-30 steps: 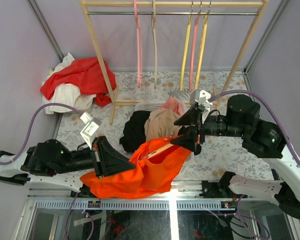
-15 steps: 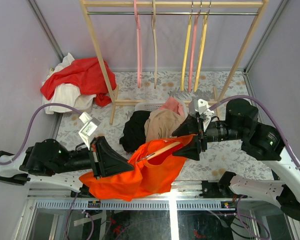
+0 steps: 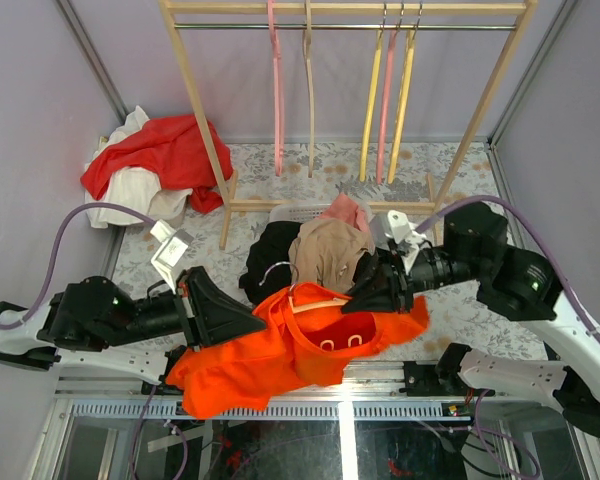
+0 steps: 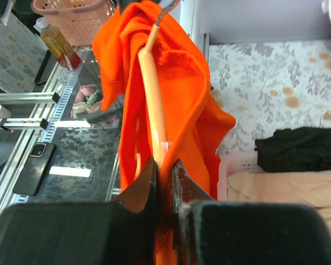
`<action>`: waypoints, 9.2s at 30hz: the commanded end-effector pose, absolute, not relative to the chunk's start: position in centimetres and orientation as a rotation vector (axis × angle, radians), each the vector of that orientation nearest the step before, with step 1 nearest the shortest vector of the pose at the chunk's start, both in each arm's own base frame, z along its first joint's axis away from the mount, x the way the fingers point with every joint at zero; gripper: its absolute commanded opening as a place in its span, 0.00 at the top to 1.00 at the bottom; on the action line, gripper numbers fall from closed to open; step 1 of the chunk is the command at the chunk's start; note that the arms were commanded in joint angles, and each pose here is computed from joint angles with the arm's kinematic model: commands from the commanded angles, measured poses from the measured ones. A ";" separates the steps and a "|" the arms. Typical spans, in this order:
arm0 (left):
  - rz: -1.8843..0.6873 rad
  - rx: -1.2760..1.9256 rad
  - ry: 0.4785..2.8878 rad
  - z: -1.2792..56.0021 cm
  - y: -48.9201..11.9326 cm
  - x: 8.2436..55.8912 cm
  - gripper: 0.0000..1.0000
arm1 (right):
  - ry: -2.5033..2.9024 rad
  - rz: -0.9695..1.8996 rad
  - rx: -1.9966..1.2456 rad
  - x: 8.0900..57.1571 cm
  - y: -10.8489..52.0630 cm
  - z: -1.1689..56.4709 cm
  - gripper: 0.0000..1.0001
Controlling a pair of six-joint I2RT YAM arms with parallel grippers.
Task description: Place the t-shirt on the hanger
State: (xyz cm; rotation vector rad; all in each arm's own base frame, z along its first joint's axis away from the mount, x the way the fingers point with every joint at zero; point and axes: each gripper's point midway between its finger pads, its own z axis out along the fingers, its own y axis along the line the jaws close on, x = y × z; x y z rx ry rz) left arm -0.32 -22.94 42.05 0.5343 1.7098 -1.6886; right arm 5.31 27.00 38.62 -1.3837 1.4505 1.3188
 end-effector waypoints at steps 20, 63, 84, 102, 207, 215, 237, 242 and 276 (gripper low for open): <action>-1.068 0.427 1.764 41.8 -19.3 6.8 0.51 | 1.744 0.827 -0.862 12.9 21.5 37.7 1.00; -0.587 0.600 1.863 39.1 -25.7 6.3 0.69 | 1.715 0.753 -0.806 13.3 19.6 40.0 1.00; -0.645 0.663 1.872 37.9 -26.9 5.2 0.64 | 1.706 0.768 -0.801 13.0 19.6 40.2 1.00; -0.538 0.465 1.747 45.1 -23.7 9.9 1.00 | 1.697 0.787 -0.819 12.3 19.3 40.0 1.00; -0.731 0.107 1.595 43.5 -11.6 14.1 1.00 | 1.514 0.652 -0.677 10.9 12.2 48.5 1.00; -0.673 0.068 1.686 40.0 -11.6 14.0 1.00 | 1.414 0.674 -0.590 10.1 10.3 51.3 1.00; -0.957 0.395 1.801 40.1 -19.5 8.0 0.65 | 1.441 0.598 -0.552 12.8 11.7 51.4 1.00; -1.023 0.465 1.766 43.9 -18.2 7.5 0.64 | 1.514 0.565 -0.563 12.9 11.2 48.9 1.00; -0.831 0.953 1.805 43.1 -30.0 6.9 0.21 | 1.630 0.799 -0.990 9.4 17.8 43.0 1.00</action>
